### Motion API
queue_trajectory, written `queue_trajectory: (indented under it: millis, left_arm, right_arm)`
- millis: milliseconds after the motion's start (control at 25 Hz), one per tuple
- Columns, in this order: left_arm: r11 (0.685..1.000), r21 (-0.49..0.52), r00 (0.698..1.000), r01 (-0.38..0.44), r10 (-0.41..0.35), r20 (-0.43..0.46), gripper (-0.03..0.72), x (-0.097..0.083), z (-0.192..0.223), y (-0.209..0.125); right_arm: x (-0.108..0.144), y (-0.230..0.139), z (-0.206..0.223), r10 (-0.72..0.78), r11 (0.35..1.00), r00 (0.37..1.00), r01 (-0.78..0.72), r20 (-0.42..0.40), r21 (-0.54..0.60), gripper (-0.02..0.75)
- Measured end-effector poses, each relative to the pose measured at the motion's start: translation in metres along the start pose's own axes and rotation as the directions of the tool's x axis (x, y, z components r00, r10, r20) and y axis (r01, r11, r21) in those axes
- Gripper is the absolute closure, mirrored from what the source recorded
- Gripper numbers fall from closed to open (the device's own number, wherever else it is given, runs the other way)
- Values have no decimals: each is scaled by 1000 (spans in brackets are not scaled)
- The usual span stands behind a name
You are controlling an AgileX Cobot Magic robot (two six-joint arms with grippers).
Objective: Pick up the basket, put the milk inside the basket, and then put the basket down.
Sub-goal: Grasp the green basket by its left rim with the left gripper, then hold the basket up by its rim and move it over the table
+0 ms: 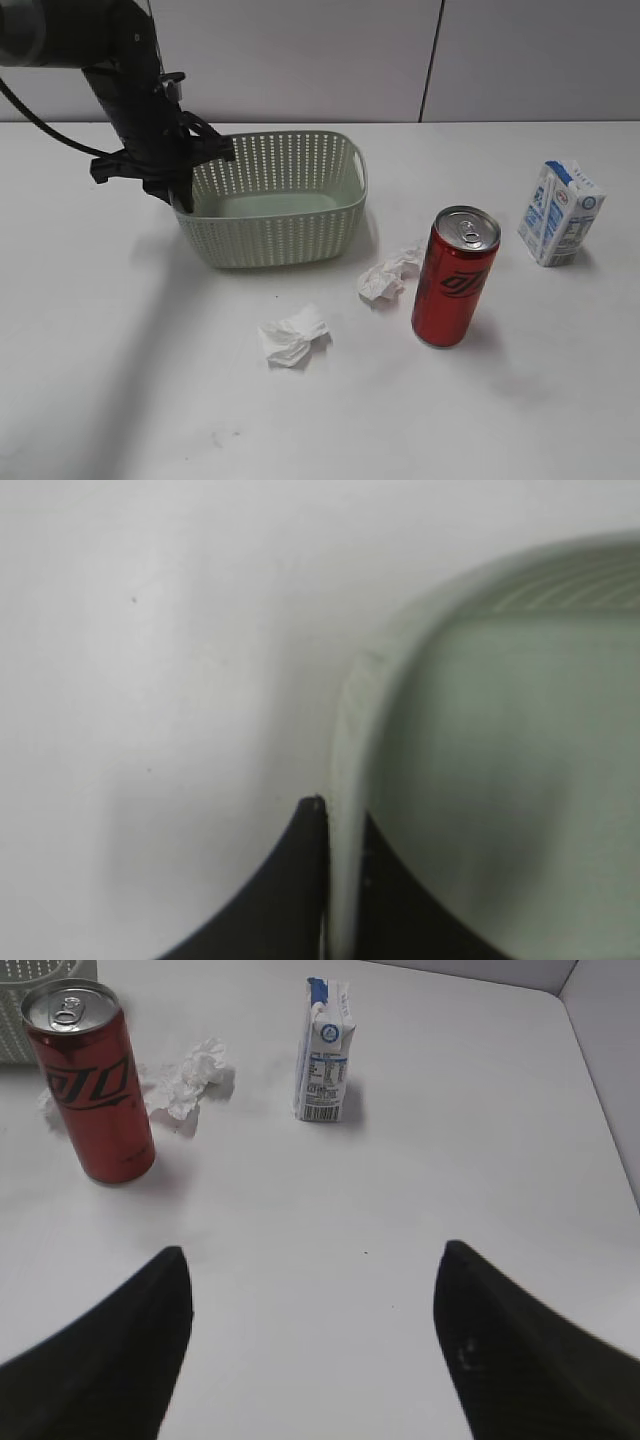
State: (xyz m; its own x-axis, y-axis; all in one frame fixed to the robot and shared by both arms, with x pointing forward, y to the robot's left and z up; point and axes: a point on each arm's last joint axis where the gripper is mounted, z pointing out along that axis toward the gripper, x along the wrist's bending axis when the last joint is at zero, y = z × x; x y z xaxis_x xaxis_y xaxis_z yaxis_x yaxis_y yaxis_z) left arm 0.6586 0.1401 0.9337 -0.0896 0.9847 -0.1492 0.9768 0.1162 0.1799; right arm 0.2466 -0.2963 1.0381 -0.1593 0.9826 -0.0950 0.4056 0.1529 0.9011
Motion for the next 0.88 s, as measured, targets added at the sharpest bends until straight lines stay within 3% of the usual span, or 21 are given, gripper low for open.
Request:
queue_trajectory:
  millis: [360,880]
  left_arm:
    - [998,17,998,60,-60,-2,690,0,-9,-2]
    - [999,34,999,38,-37,-30,690,1,-106,-25]
  right_arm:
    - [0,0,0,0,1000,1000,0,0,0,148]
    - [0,0,0,2,1000,1000,-2,0,0,148]
